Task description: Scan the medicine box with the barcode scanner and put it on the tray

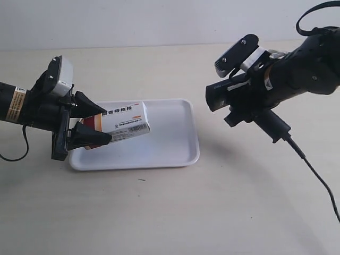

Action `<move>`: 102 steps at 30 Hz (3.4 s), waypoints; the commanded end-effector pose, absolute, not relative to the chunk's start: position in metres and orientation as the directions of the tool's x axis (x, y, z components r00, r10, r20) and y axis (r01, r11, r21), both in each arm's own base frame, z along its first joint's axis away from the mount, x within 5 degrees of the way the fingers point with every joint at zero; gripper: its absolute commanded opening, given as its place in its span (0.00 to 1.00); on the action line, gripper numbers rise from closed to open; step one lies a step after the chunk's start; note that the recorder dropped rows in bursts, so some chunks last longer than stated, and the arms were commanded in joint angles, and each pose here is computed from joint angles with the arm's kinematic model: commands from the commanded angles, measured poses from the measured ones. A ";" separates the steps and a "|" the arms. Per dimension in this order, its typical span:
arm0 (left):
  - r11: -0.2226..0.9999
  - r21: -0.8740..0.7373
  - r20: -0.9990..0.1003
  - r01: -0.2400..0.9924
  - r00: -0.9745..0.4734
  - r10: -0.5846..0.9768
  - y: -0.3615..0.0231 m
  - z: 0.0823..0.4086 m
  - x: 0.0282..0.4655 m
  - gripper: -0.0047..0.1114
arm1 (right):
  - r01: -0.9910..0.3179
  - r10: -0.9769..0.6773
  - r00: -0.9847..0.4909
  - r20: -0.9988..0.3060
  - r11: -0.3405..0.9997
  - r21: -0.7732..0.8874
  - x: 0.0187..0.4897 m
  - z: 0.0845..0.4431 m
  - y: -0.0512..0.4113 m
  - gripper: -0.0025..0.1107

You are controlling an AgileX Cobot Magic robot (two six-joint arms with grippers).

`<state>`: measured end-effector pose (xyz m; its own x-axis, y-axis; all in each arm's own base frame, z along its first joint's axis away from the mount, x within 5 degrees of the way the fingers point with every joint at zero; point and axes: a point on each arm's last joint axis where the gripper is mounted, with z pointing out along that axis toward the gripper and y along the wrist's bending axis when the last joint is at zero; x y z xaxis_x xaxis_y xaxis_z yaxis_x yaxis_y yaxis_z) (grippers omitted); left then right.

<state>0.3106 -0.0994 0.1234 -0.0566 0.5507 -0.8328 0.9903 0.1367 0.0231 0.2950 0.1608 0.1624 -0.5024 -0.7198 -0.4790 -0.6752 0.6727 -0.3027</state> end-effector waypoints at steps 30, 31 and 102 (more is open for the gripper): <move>0.098 0.154 -0.850 0.983 0.081 0.521 -0.100 0.116 0.318 0.04 | -0.655 -0.725 -0.467 -0.507 0.669 -0.353 0.312 0.184 0.140 0.02; 0.103 0.155 -0.852 0.983 0.080 0.518 -0.098 0.116 0.319 0.04 | -0.650 -0.717 -0.475 -0.510 0.677 -0.345 0.312 0.184 0.140 0.02; 0.428 -0.055 -0.797 0.902 -0.298 0.525 -0.127 0.171 0.330 0.94 | -0.343 -0.243 -0.694 -0.678 0.939 0.015 0.307 0.219 0.129 0.83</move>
<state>0.3367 -0.1262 0.1336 -0.2934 0.5693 -0.7680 0.9084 0.4164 -0.0383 0.3198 0.1342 0.1773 -0.7291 -0.2798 -0.6246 -0.3565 0.9343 -0.0024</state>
